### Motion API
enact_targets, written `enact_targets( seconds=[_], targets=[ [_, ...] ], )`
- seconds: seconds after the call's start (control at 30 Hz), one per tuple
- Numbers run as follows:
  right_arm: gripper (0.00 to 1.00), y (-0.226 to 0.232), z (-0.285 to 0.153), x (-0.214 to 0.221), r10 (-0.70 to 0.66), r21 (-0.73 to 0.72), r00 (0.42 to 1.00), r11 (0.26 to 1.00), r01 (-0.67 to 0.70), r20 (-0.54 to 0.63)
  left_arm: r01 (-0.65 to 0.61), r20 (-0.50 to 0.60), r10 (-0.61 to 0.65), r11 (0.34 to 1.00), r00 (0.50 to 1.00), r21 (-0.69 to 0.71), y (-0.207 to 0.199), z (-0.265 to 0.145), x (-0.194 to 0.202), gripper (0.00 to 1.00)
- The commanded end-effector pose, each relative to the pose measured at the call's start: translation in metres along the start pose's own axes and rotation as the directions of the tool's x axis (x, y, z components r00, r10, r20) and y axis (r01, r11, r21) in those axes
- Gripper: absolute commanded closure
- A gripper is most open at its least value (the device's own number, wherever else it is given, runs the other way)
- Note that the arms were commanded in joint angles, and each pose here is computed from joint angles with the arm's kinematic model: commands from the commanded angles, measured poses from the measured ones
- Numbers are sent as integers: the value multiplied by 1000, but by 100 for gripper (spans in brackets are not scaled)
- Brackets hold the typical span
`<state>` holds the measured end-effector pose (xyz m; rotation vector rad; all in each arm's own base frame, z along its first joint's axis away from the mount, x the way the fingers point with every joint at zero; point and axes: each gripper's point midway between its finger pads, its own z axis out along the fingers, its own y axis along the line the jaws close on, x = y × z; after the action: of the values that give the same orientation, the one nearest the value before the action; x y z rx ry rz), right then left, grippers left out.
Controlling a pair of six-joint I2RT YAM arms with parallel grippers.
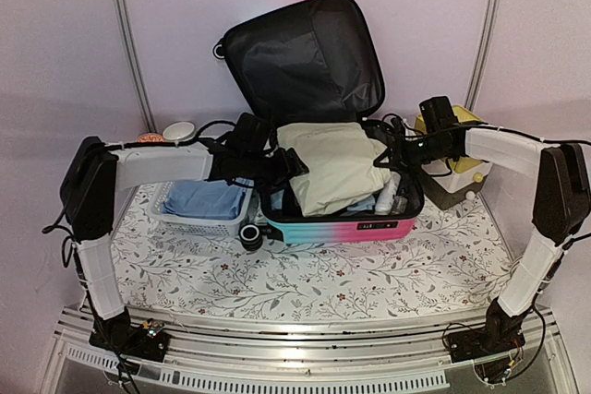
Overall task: Open, take out, and arrange the luggage
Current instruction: Pick up the clothes from the opened luggage.
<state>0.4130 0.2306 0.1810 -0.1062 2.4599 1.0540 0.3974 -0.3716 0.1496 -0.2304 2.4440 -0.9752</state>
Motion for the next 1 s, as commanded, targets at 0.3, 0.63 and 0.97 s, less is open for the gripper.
enact_targets(
  seconds=[0.3, 0.63, 0.97],
  targets=[
    [98, -2, 0, -12, -16, -8, 999, 1000, 16, 43, 163, 17, -163, 976, 987, -143, 26, 56, -4, 31],
    [98, 1, 1, -8, -5, -35, 1000, 999, 6, 29, 98, 14, -98, 995, 995, -21, 13, 74, -9, 67],
    [98, 40, -4, -1, -58, -66, 997, 996, 61, 48, 11, 206, -12, 1000, 978, 5, -6, 10, -39, 100]
  ],
)
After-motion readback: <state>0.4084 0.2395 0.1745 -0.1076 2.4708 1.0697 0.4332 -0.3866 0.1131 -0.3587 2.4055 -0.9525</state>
